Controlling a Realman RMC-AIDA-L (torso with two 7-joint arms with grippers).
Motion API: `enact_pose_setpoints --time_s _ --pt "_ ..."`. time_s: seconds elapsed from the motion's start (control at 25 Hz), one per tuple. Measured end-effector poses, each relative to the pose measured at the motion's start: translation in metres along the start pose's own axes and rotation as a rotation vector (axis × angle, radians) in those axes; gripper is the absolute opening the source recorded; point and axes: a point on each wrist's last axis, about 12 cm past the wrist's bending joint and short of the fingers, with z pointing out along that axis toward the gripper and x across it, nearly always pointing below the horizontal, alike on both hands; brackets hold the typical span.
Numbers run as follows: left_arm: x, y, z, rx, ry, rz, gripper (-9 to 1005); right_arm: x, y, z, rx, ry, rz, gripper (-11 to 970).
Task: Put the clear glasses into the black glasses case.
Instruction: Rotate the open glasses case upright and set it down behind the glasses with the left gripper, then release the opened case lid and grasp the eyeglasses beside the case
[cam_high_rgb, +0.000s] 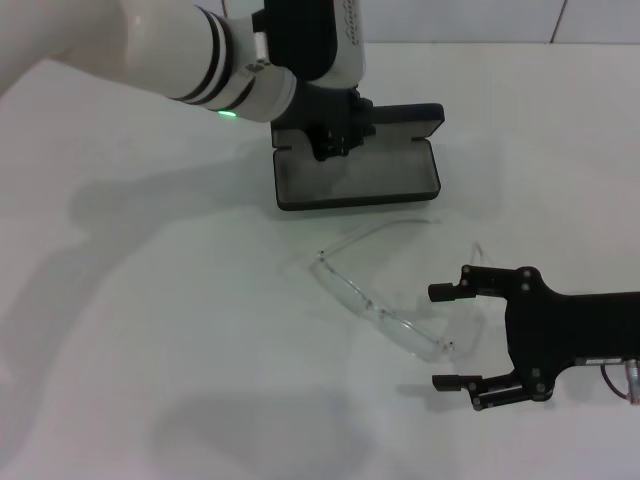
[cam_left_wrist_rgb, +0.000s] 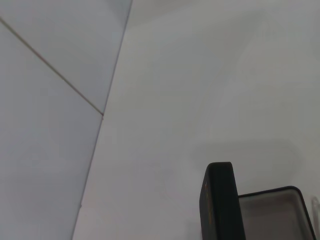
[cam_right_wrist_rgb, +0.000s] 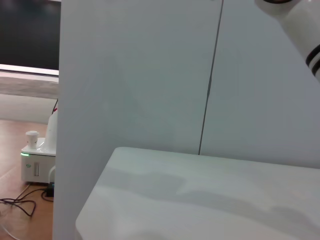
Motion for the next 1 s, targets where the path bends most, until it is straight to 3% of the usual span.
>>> enact_pose_setpoints --time_s 0.68,0.84,1.0 --pt "-0.013 -0.008 0.002 0.066 -0.009 0.031 211 0.0 -0.003 -0.005 0.007 0.014 -0.015 736" --pt "-0.018 -0.006 -0.01 0.04 -0.089 -0.014 374 0.001 -0.002 -0.007 0.02 0.012 0.001 733" --pt "-0.007 -0.011 -0.035 -0.029 -0.318 -0.138 475 -0.006 -0.008 -0.013 0.047 0.001 0.046 729"
